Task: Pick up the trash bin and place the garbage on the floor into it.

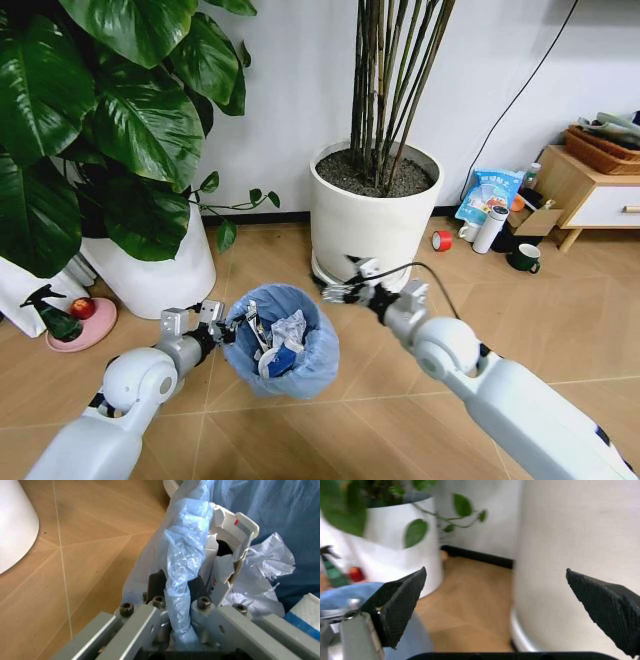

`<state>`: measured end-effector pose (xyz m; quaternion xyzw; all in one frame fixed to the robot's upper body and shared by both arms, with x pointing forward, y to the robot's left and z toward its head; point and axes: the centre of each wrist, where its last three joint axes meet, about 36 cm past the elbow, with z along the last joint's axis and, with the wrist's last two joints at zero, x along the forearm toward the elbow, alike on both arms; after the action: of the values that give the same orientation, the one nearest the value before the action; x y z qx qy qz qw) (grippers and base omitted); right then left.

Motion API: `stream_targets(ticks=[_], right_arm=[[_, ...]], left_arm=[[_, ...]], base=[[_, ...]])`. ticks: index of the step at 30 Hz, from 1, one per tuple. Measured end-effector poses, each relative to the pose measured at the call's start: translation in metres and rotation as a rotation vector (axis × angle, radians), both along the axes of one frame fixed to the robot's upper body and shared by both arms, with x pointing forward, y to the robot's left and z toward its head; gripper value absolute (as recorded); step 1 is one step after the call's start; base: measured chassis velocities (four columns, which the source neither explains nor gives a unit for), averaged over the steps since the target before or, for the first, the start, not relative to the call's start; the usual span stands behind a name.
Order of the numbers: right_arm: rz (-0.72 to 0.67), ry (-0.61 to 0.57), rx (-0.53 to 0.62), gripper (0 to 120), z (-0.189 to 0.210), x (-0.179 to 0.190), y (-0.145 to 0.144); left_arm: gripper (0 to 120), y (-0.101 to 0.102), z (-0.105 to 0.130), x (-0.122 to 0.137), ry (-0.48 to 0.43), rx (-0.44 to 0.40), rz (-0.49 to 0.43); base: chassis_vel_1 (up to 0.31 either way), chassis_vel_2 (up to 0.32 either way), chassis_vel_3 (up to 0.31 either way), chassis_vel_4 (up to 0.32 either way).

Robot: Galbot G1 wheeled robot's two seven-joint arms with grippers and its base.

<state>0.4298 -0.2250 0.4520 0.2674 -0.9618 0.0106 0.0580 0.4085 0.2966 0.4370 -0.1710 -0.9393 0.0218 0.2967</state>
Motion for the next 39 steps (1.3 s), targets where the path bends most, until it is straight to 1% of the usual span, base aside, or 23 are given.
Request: stream_targets(ticks=[2,3,7,9,12,13,17,30,39], right_arm=[[-0.035,-0.005,-0.004,100,-0.001,-0.004,-0.009],[-0.035,-0.005,-0.004,100,-0.001,-0.004,-0.009],[-0.111,0.005,-0.012,100,-0.011,-0.024,-0.027],[-0.12,0.01,-0.014,100,-0.014,-0.029,-0.029],[-0.164,0.038,-0.012,100,-0.028,-0.052,-0.036],[-0.164,0.038,-0.012,100,-0.028,-0.052,-0.036],[-0.201,0.051,-0.004,100,-0.038,-0.071,-0.041],[-0.257,0.041,0.025,100,-0.043,-0.091,-0.045],[-0.263,0.039,0.03,100,-0.044,-0.092,-0.045]], left_arm=[[0,-0.001,0.0,0.0,0.0,-0.002,0.001],[0,-0.001,0.0,0.0,0.0,-0.002,0.001],[0,-0.003,-0.004,-0.003,0.005,-0.007,0.006],[0,-0.003,-0.004,-0.003,0.006,-0.007,0.006],[0,-0.003,-0.005,-0.005,0.007,-0.006,0.008],[0,-0.003,-0.005,-0.005,0.007,-0.006,0.008],[0,-0.004,-0.006,-0.006,0.009,-0.005,0.008],[0,-0.008,-0.009,-0.009,0.01,-0.006,0.007],[0,-0.009,-0.01,-0.009,0.009,-0.009,0.006]], base=[[0.0,0.0,0.0,0.0],[0.0,0.0,0.0,0.0],[0.0,0.0,0.0,0.0],[0.0,0.0,0.0,0.0],[0.0,0.0,0.0,0.0],[0.0,0.0,0.0,0.0],[0.0,0.0,0.0,0.0],[0.004,-0.004,-0.002,0.005],[0.081,-0.078,-0.081,0.076]])
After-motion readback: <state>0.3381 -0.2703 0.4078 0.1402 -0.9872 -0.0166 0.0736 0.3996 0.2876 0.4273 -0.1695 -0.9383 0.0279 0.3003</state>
